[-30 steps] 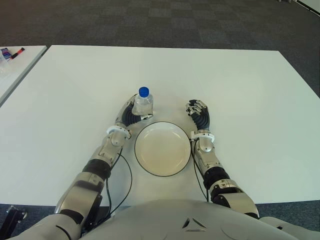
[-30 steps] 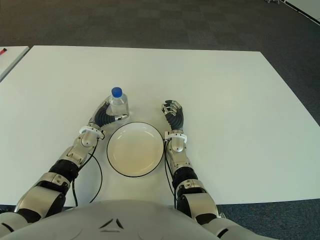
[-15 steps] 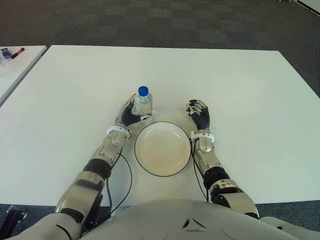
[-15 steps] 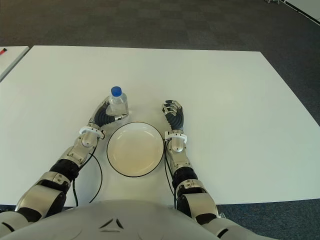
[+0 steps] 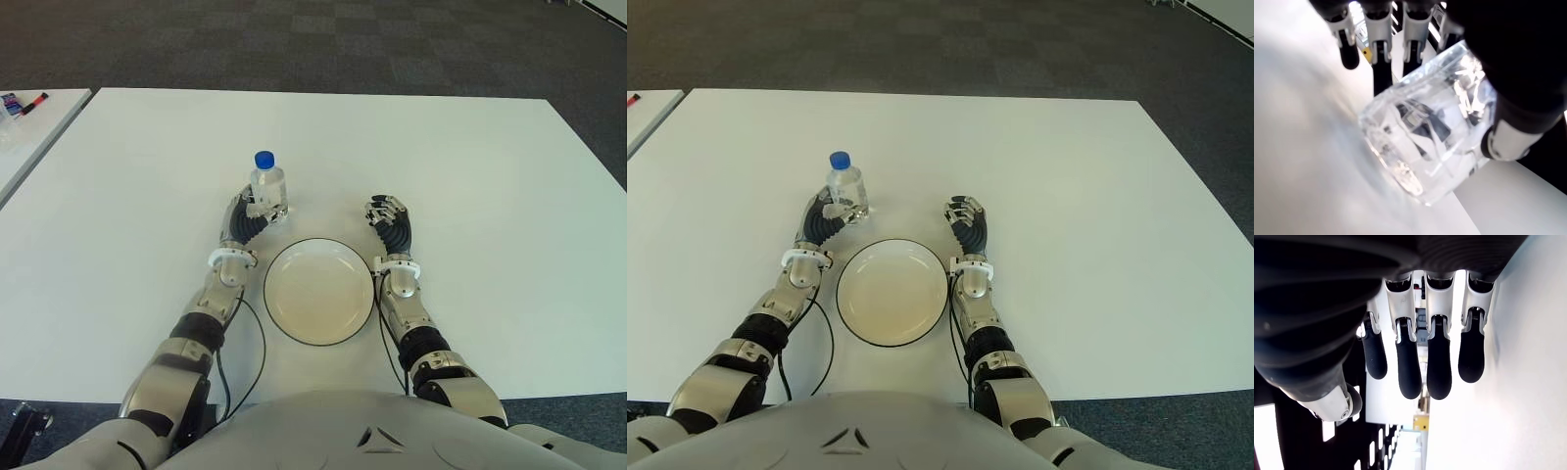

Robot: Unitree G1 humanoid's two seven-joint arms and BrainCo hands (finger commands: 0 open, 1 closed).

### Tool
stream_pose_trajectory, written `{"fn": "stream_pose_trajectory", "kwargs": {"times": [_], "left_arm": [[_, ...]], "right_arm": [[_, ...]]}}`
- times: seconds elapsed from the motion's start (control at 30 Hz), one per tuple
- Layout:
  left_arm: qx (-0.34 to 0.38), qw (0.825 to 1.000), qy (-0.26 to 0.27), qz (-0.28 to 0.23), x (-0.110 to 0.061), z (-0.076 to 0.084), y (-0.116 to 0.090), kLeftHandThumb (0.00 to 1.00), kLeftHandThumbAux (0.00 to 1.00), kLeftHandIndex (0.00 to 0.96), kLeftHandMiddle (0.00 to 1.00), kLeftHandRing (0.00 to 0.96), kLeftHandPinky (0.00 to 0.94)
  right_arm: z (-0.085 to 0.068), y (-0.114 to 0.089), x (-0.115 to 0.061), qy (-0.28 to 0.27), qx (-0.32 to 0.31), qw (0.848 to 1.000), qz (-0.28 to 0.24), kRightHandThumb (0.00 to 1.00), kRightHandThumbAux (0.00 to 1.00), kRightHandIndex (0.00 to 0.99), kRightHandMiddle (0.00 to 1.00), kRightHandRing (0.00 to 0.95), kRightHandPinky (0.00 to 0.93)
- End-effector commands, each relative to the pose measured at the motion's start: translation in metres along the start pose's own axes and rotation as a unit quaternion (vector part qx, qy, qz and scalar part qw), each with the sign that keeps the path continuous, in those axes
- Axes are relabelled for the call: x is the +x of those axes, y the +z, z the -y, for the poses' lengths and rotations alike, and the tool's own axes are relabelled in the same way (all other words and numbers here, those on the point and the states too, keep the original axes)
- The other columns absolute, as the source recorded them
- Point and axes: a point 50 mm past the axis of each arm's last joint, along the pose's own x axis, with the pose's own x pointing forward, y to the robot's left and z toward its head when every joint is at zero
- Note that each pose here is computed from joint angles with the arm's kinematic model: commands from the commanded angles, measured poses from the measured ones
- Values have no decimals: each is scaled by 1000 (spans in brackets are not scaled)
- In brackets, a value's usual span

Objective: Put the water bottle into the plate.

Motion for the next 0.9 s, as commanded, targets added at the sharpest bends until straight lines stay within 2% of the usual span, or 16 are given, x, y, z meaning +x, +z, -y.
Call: {"fn": "stream_pose_trajectory", "kwargs": {"times": [0.03, 0.9], "left_arm": [[-15, 1000, 18, 5, 0, -1, 3, 946, 649, 382, 517, 519, 613], [-41, 999, 20, 11, 0, -1, 5, 949, 648, 380, 528, 536, 631]], "right_arm": [[0, -15, -9, 1, -7, 999, -39, 942, 669, 357, 487, 518, 537], [0, -15, -9, 2, -8, 999, -42, 942, 669, 355, 486, 519, 536]]}}
